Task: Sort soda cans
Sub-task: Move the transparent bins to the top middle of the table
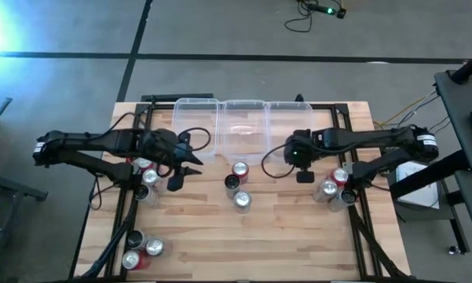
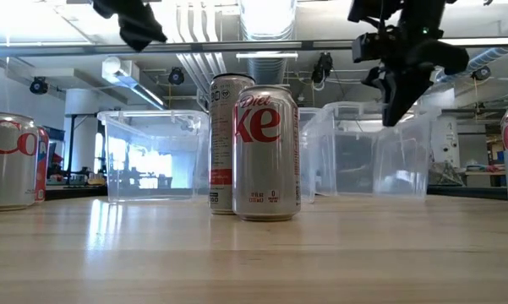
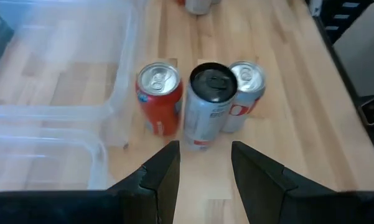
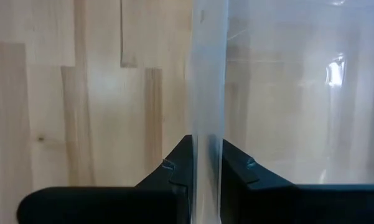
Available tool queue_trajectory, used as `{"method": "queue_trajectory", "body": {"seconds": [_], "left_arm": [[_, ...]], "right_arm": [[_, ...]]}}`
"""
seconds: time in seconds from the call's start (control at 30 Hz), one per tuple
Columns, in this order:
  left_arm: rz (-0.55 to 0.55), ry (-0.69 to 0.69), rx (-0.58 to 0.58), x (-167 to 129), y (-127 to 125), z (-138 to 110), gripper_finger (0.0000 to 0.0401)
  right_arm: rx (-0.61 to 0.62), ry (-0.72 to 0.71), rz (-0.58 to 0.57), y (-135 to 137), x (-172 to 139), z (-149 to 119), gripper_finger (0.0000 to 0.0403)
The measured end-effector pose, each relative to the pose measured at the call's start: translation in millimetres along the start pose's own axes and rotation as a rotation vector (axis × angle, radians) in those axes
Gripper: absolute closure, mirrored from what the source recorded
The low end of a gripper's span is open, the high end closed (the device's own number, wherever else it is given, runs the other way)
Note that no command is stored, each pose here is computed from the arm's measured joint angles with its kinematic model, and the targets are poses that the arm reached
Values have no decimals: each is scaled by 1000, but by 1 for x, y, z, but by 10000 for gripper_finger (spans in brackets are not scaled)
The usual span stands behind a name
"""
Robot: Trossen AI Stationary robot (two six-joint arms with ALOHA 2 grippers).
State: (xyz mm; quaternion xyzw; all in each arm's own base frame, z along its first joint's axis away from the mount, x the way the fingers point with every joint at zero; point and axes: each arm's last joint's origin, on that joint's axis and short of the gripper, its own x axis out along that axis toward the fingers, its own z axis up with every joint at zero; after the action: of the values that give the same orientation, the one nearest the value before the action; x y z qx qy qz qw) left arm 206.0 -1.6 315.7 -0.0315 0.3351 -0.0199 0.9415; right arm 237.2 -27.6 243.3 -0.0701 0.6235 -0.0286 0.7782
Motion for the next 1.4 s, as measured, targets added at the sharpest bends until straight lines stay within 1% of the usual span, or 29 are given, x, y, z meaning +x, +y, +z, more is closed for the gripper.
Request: {"method": "queue_trajectory", "body": {"seconds": [0.1, 0.23, 0.33, 0.4, 0.5, 0.67, 0.8, 1.0, 1.1, 1.3, 1.4], "left_arm": [[12, 2, -3, 1, 1, -1, 272], [23, -8, -2, 1, 1, 0, 272], [38, -5, -2, 2, 2, -1, 272], [56, 2, -3, 3, 3, -3, 272], [71, 25, -9, 8, 5, -10, 272], [79, 50, -6, 13, 8, -17, 272], [103, 59, -4, 16, 11, -21, 272], [157, 20, -35, 14, 27, -17, 272], [146, 28, -33, 15, 34, -18, 272], [136, 99, -21, 30, 40, -26, 272], [156, 133, -9, 39, 43, -29, 272]], "right_arm": [[-5, 19, 9, -2, -12, 4, 370], [4, -32, 0, -6, -35, 11, 369], [-2, 17, -19, -7, -39, 7, 369], [-5, 54, -41, -7, -38, 3, 369], [-10, 93, -61, -6, -27, -1, 369], [-9, 114, -60, -3, -5, -2, 369], [-8, 134, -65, -3, 2, 0, 369], [-1, 97, -63, -4, 1, 7, 369], [9, 84, -60, -4, -2, 9, 369], [9, 75, -52, -5, -7, 11, 366], [17, 75, -52, -5, -12, 12, 348]]}}
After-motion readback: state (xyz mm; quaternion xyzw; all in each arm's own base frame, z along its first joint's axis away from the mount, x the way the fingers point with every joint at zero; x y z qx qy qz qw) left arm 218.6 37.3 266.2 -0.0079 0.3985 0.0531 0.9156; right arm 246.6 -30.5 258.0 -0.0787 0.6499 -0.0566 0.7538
